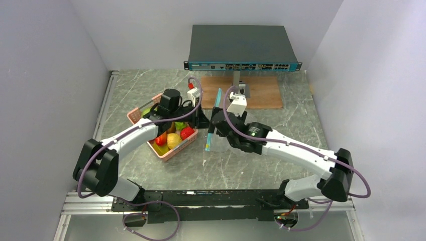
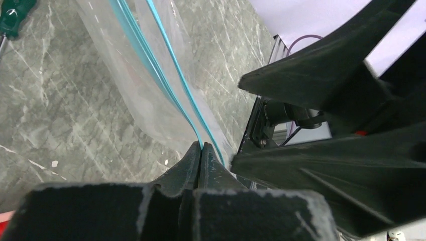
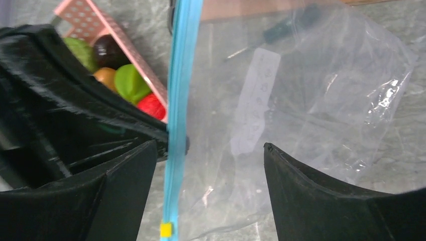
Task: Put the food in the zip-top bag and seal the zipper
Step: Open the zipper of the food storage bag at the center of the board.
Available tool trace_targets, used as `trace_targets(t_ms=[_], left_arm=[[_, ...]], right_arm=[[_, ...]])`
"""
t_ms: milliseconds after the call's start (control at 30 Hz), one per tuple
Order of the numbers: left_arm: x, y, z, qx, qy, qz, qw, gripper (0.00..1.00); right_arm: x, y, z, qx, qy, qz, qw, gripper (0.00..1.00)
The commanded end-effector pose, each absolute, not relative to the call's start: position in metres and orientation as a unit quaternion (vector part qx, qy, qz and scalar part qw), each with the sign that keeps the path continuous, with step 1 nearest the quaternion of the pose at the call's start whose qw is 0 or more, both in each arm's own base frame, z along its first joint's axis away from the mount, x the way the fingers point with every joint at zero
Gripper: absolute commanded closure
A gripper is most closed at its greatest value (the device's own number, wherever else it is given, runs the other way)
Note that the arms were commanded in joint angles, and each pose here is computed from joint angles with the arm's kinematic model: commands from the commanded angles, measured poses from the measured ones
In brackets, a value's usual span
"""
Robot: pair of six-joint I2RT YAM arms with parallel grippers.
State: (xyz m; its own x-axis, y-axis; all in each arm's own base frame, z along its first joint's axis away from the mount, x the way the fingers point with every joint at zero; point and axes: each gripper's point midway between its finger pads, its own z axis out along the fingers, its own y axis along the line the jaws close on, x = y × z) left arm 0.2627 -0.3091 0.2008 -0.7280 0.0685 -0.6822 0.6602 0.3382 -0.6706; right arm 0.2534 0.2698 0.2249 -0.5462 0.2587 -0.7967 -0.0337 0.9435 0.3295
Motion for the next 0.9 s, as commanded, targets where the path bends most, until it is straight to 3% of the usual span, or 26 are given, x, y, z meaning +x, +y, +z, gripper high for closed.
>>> trace_targets(t_ms=[0, 100, 400, 600, 767, 867], left_arm=[[0.263, -0.312, 0.219, 0.252, 0.747, -0.53, 0.312, 1.0], [0.262, -0.313, 0.219, 0.251, 0.746, -0.535, 0.306, 1.0], [0.261, -0.313, 0.224, 0.249, 0.743, -0.539, 0.309, 1.0], [0.263, -0.312, 0.221, 0.24, 0.753, -0.531, 0.305, 1.0], [0.265, -0.312, 0.214, 0.233, 0.764, -0.523, 0.297, 1.0], [0.269, -0.309, 0.211, 0.229, 0.772, -0.511, 0.301, 1.0]], right_arm=[[0.262, 0.254, 0.223, 0.079, 0.866, 0.106, 0.483, 0.23], [0.264, 0.259, 0.218, 0.066, 0.867, 0.111, 0.482, 0.32], [0.272, 0.242, 0.196, 0.076, 0.874, 0.02, 0.48, 0.35], [0.278, 0.23, 0.199, 0.07, 0.868, -0.041, 0.491, 0.43], [0.287, 0.224, 0.213, 0.051, 0.858, -0.099, 0.501, 0.59], [0.289, 0.205, 0.218, 0.045, 0.845, -0.152, 0.511, 0.87]])
